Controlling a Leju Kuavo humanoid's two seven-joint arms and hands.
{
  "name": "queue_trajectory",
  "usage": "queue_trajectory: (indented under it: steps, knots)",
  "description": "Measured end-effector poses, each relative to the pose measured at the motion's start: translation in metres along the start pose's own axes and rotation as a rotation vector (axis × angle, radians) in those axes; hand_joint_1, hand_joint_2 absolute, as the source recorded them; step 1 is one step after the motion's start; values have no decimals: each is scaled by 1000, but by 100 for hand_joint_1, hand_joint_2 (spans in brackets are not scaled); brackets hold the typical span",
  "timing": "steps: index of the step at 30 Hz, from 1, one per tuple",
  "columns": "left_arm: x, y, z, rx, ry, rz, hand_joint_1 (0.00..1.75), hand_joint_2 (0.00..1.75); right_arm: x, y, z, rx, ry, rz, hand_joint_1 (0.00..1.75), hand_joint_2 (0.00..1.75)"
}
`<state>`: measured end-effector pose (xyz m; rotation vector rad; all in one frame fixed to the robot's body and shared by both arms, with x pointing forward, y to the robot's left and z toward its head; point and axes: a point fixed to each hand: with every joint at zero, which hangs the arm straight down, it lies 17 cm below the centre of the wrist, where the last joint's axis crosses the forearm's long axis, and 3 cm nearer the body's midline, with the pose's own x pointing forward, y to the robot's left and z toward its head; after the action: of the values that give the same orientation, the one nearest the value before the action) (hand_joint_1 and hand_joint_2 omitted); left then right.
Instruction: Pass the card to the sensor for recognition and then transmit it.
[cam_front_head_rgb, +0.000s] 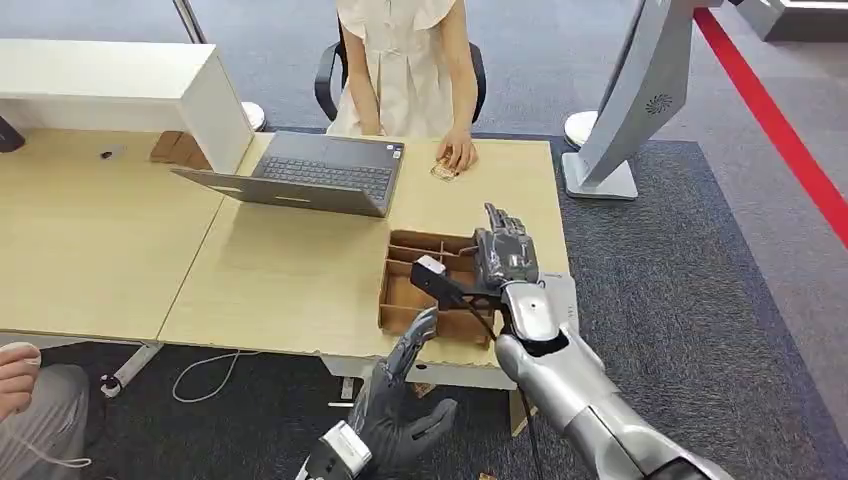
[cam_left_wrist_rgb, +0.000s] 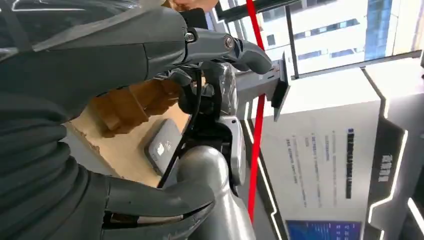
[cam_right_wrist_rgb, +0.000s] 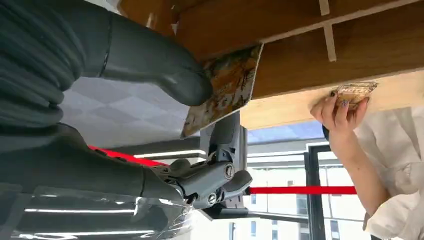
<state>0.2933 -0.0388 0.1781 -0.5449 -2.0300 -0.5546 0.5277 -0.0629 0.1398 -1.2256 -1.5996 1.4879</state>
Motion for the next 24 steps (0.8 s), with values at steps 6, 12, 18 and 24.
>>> queue_trajectory:
  steps: [6,12,18,24]
  knots:
    - [-2,-2,1,-10,5,3,0,175,-4,1,0,3,8,0,175,175]
    - [-3,-5,1,-28,4,6,0,175,-11,3,2,11,29,9,175,175]
    - [-6,-6,1,-29,10,2,0,175,-18,2,2,3,47,17,175,175]
    - [-9,-6,1,-29,14,0,0,175,-27,-30,-3,-114,84,-32,175,175]
